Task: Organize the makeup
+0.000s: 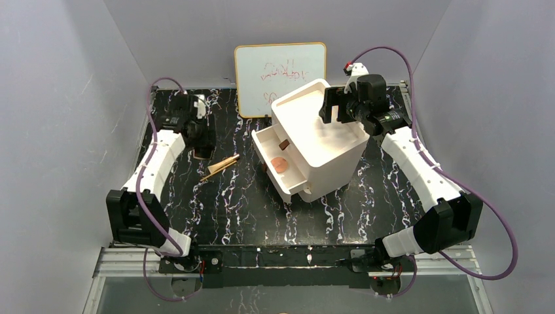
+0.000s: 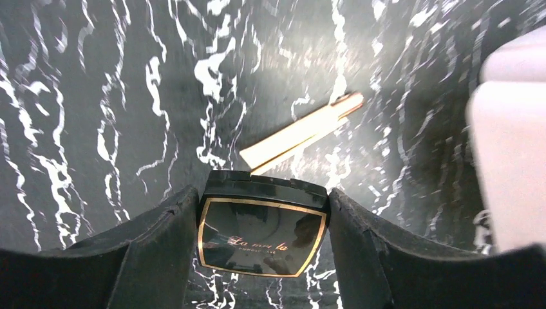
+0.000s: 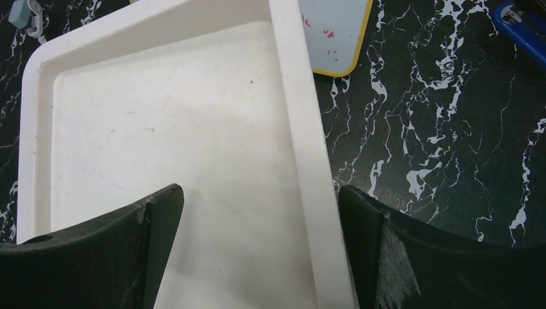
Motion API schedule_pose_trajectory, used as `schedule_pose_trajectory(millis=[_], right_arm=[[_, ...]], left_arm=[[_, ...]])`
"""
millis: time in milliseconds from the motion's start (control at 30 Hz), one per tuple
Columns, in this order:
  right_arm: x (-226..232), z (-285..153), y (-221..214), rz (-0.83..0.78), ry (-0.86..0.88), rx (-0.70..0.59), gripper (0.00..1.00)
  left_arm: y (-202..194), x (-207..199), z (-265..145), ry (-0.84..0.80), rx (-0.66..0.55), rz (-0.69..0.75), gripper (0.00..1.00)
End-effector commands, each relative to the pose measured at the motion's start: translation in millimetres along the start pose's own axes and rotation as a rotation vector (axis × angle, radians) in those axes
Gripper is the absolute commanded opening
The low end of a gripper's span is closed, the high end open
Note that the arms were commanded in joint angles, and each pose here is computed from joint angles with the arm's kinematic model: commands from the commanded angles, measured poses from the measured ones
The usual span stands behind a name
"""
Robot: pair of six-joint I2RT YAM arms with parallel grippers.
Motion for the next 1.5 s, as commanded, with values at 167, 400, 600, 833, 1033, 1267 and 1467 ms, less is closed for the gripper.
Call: schedule_pose_trajectory(millis=[167,400,600,833,1033,1267,1467], right_arm=[[10.7,9.4,-13.6,0.048,0.050,0.069,0.98],[9.9,6.8,-14.3,0.045,0.040,0.069,0.98],[7.8,4.4,-15.6,0.042,0.027,0.070,0.98],[9.0,5.8,-18.4,0.043,0.034,0.075,0.98],[9.6,7.6,-20.1,0.046,0.038,0.080,0.98],[10.7,8.8,-21.7,0.050,0.045,0.083,0.98],[9.8,7.5,-21.2,0.049,0.040,0.080,0.98]], left_arm=[[56.7,-82.4,-73.8,-0.162,-0.160,0.124,0.00],[53.6,-173.6,-90.3,-0.405,-0.275,0.264,0.00],[28.1,-208.4,-77.7,-0.542,-0.289,0.355,0.00],[8.3,-220.7,-71.6,-0.693,-0.403,0.410,0.00],[7.0,-219.8,-89.3,-0.810,-0.625,0.399,0.00],[13.0,-225.9,-99.7,-0.852,-0.672,0.413,0.00],[12.5,-233.6,-104.9,-0.911,-0.696,0.426,0.00]])
Point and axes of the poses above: each gripper's point midway between its finger pads, its own z axis out along the fingers, its own x axis along the line the jaws close on, y = z × x, the point moved 2 cm from there along -z, back along the fingers, and after that the axes turned 8 degrees about -z, right-handed, at the moved point
